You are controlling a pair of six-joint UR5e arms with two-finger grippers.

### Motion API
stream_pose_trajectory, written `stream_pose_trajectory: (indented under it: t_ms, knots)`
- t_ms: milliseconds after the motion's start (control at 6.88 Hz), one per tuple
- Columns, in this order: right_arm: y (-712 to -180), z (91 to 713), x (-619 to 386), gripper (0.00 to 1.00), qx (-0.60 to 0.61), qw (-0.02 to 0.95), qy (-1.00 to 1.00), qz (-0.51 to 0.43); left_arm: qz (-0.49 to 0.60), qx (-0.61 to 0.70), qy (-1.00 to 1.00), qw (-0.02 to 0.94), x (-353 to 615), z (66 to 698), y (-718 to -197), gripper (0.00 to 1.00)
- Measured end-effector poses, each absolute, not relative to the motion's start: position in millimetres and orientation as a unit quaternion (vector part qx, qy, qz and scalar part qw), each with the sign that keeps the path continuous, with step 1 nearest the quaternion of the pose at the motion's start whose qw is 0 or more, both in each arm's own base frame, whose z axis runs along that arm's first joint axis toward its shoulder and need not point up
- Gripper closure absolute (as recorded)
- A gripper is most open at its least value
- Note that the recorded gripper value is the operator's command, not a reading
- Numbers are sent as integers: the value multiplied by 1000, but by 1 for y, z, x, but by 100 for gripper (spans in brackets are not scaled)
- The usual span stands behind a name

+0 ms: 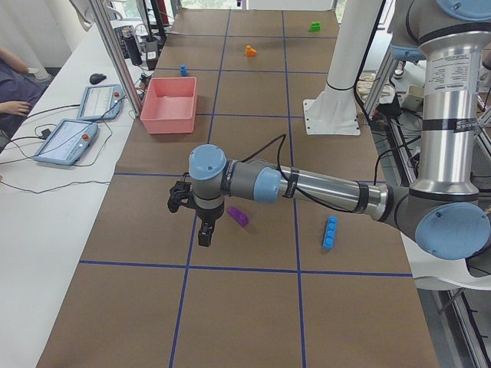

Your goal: Put all blocks into box

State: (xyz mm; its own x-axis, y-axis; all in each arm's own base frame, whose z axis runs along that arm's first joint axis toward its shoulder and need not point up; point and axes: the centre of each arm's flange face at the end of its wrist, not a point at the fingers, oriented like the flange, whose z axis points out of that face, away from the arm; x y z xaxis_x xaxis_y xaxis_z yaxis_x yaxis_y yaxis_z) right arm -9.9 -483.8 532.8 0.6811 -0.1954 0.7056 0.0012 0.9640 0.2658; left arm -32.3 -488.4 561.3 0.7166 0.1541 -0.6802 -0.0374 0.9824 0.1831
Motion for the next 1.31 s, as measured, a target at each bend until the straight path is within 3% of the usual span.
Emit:
stream_pose_trajectory:
  t_ms: [436, 1163, 1309]
  knots:
    - [-498, 521, -140, 0, 107, 909, -385, -123, 55, 90, 377, 920, -26, 553, -500, 0]
    - [-463, 567, -228, 0, 27, 915, -371, -158, 59, 97, 377, 919, -25, 551, -503, 0]
    - [-460, 580, -230, 16, 15, 917, -366, -157, 59, 97, 377, 919, -25, 551, -503, 0]
